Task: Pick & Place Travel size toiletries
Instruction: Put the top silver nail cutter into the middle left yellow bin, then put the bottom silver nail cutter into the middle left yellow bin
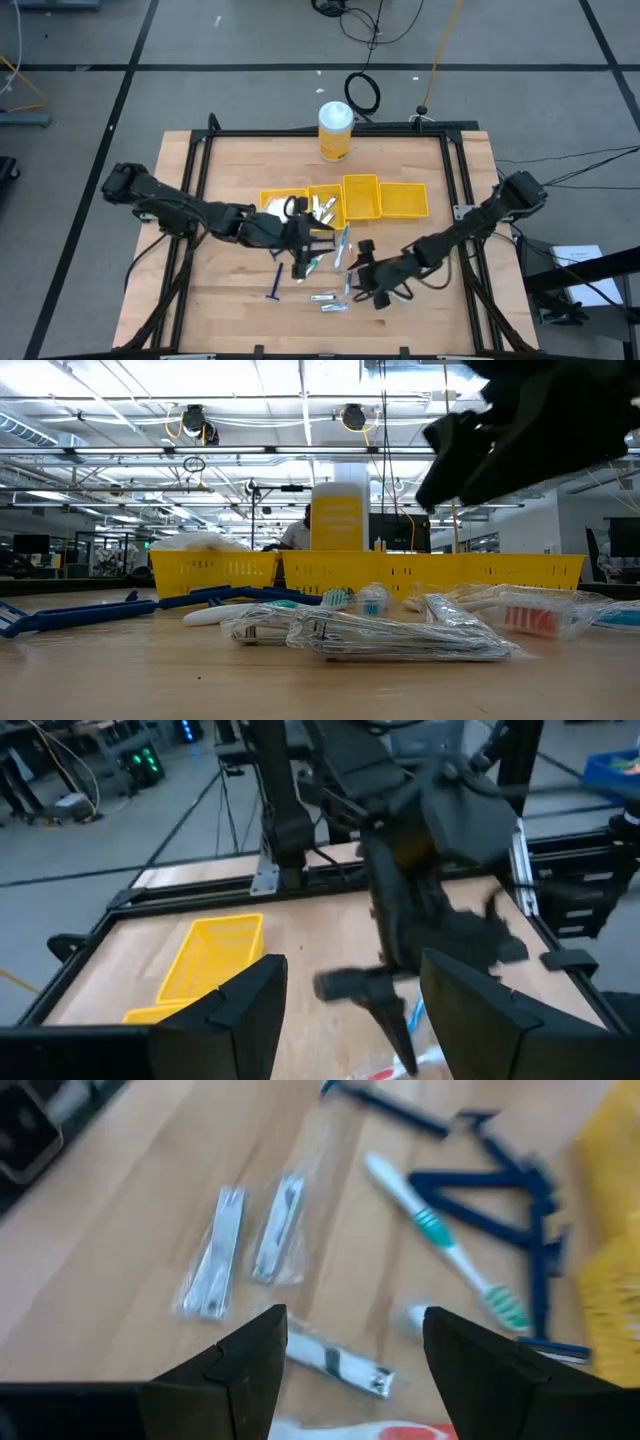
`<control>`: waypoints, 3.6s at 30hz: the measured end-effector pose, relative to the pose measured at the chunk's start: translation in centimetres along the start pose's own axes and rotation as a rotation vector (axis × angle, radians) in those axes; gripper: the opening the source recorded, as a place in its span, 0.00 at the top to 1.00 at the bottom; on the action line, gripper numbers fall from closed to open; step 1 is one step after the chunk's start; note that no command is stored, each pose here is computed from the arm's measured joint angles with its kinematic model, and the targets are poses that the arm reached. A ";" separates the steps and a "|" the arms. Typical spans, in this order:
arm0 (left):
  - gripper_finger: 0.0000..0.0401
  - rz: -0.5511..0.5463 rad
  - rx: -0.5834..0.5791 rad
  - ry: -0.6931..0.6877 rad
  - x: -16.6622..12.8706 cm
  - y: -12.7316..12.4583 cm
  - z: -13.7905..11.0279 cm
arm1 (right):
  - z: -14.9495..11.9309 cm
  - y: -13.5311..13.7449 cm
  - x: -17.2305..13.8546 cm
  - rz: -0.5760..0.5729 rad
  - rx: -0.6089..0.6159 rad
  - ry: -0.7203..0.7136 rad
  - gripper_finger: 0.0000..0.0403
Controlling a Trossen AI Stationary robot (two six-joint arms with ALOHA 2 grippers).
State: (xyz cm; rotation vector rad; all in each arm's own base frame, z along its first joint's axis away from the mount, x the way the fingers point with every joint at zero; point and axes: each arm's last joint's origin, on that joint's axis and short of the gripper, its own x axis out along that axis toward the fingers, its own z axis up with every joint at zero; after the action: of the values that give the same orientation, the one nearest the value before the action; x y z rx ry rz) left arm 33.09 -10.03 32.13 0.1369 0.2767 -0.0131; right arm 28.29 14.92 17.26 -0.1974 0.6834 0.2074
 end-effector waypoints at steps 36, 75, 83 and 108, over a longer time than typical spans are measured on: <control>0.44 0.123 -0.255 -0.121 -4.6 4.5 -9.5 | -2.6 -2.1 5.1 0.191 -0.087 0.248 0.83; 0.44 0.123 -0.261 -0.121 -4.6 4.5 -9.4 | 1.4 -15.2 0.4 -0.240 0.370 -0.065 0.79; 0.44 0.121 -0.282 -0.122 -4.6 4.5 -9.4 | 1.3 -15.7 0.3 -0.346 0.382 -0.062 0.59; 0.44 0.119 -0.298 -0.048 -3.3 4.1 -10.8 | 2.1 3.8 1.2 0.041 0.107 -0.188 0.52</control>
State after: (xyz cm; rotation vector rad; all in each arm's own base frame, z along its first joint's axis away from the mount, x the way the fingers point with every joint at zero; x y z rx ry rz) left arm 27.12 -4.46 23.28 -0.1434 0.2190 0.1429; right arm 29.55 19.24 17.65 -0.0607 0.5106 0.2251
